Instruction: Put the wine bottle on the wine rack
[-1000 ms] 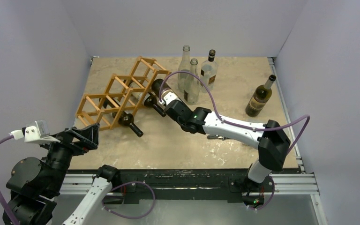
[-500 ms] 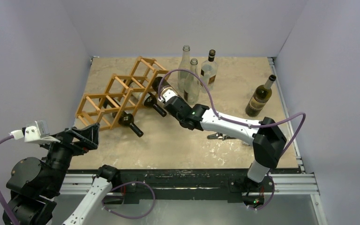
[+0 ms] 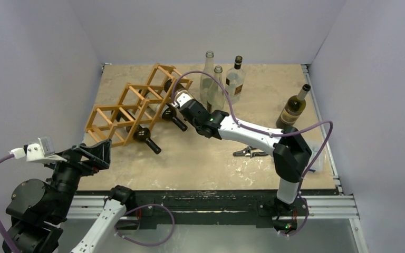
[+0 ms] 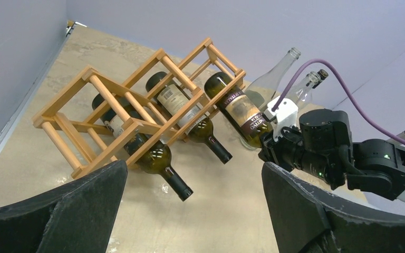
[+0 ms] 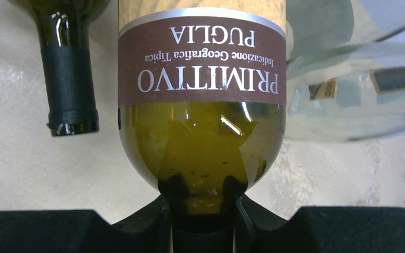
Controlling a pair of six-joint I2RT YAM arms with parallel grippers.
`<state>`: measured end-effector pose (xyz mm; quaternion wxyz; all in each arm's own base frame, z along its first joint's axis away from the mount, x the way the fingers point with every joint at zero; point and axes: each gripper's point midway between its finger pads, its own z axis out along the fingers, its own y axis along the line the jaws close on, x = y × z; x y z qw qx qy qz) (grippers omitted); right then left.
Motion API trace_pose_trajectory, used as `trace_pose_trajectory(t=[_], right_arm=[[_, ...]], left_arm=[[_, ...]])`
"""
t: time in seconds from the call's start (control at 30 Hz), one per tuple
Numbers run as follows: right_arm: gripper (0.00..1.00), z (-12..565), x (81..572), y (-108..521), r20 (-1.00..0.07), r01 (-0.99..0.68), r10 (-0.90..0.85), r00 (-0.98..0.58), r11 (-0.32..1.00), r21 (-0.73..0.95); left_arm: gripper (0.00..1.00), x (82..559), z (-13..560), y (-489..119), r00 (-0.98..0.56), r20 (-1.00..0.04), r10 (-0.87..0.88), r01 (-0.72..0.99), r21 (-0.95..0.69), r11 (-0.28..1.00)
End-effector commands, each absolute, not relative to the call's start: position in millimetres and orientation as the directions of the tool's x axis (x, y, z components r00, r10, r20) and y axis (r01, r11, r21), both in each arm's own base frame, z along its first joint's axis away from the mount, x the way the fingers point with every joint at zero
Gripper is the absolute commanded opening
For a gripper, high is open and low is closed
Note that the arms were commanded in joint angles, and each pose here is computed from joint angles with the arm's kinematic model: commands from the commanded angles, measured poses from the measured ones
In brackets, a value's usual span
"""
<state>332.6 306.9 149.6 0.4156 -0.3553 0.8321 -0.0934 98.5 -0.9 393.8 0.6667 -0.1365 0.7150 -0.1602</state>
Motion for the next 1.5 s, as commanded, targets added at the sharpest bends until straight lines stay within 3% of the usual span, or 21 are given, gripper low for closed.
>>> trace_pose_trajectory(t=[0.0, 1.47], right_arm=[[0.00, 211.3, 366.8, 345.2, -0.794, -0.454, -0.544, -0.269, 0.799, -0.394], [0.00, 214.5, 445.6, 389.8, -0.820, -0.465, -0.542, -0.185, 0.783, -0.413]], left_arm=[[1.00, 95.1, 395.6, -0.5, -0.064, -0.912, -0.405, 0.027, -0.408, 0.913], [1.00, 86.8, 394.6, -0.6, -0.069, -0.901, -0.428, 0.035, -0.431, 0.902]])
